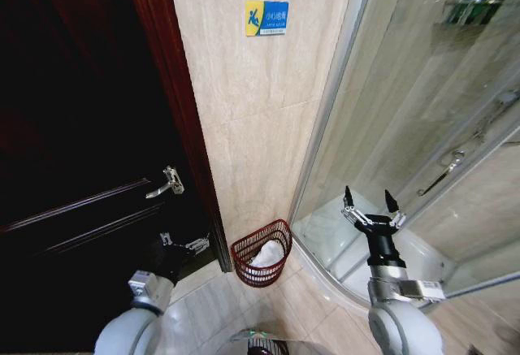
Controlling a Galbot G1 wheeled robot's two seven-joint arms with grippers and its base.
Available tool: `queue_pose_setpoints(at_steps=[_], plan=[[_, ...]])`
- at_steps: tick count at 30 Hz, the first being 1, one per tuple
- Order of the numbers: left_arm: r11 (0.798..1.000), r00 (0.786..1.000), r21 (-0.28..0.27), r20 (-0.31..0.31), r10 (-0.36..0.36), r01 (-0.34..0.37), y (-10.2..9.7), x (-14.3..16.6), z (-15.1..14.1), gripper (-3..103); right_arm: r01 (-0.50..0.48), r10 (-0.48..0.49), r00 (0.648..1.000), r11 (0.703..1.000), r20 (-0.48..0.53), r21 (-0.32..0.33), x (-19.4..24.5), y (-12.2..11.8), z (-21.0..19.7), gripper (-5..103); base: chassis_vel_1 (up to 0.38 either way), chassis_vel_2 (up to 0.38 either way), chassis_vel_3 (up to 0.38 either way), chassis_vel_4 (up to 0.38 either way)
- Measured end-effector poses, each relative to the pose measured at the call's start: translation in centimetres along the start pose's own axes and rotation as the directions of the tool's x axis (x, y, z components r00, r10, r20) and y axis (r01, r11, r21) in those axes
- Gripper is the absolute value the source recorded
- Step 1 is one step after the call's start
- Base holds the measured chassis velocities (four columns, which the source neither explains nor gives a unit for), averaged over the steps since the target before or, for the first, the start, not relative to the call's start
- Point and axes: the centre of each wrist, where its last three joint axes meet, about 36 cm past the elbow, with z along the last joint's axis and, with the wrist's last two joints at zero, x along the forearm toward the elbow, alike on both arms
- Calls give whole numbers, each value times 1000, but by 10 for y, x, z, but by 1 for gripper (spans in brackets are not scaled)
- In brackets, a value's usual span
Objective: Discard the used towel into the hamper.
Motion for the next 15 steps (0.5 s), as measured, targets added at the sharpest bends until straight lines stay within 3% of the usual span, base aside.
queue_pose_setpoints(at_steps=[4, 9, 15], plan=[[998, 1000, 53, 18, -25, 24, -18, 3, 4, 100, -6, 6, 1000, 1000, 0, -11, 0, 2, 1, 100, 0, 0, 0, 0], [996, 997, 75, 50, -60, 56, -29, 5, 1, 100, -3, 3, 1000, 1000, -5, -10, 1, 2, 3, 100, 0, 0, 0, 0], [997, 993, 17, 86, -81, 80, -32, 7, 0, 100, 0, 0, 1000, 1000, -2, -11, 0, 2, 3, 100, 0, 0, 0, 0]])
